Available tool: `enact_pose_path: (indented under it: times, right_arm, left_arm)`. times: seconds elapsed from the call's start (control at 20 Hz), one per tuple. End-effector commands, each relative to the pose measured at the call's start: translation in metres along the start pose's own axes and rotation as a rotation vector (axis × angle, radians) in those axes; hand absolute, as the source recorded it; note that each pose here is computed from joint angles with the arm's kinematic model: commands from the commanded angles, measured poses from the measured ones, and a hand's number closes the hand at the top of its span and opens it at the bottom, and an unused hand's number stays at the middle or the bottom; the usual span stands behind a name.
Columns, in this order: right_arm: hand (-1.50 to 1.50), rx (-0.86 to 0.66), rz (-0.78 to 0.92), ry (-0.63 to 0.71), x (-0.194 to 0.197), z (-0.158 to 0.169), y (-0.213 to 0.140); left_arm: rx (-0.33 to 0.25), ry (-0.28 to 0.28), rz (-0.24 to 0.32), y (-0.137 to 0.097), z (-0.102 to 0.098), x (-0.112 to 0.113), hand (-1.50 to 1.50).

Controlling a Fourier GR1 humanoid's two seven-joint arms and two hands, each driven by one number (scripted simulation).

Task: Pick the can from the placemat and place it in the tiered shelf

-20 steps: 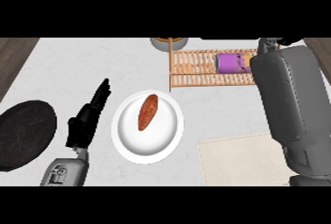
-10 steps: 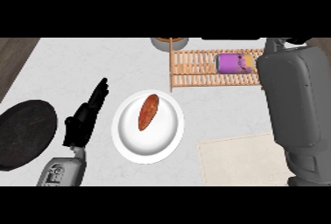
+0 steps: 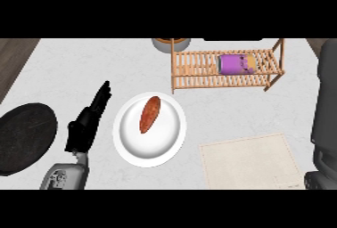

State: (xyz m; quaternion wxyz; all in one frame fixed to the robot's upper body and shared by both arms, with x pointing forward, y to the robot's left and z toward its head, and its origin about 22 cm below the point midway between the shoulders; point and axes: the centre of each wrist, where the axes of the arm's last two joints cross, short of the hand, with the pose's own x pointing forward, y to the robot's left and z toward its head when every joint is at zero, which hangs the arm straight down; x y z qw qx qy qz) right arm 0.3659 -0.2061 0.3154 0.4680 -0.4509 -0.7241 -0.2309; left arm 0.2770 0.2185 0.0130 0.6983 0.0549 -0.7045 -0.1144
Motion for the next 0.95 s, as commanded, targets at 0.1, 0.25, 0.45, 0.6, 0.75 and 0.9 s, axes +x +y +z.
enact_pose_path:
  times: [0.1,0.25,0.45,0.6,0.75,0.9]
  right_arm:
    - [-1.50,-0.103,-0.021,0.128,0.006,-0.018,-0.069]
    - [-1.50,-0.041,0.084,0.212,-0.002,-0.032,-0.100]
    - [-1.50,-0.001,0.137,0.256,-0.030,-0.029,-0.154]
    - [-1.50,0.019,0.212,0.241,-0.028,-0.032,-0.192]
    - [-1.50,0.040,0.233,0.236,-0.040,-0.041,-0.234]
    - [-1.50,0.071,0.189,0.229,-0.040,-0.033,-0.273]
  left_arm:
    - [0.007,0.014,0.015,0.002,-0.001,-0.003,0.00]
    - [0.024,0.010,0.013,0.015,0.006,0.000,0.00]
    - [0.046,0.019,-0.002,0.004,0.008,-0.005,0.00]
    - [0.038,0.009,0.013,0.007,0.012,-0.005,0.00]
    - [0.017,0.020,-0.002,0.028,0.005,0.004,0.00]
    - [0.042,0.015,-0.011,0.023,0.007,-0.016,0.00]
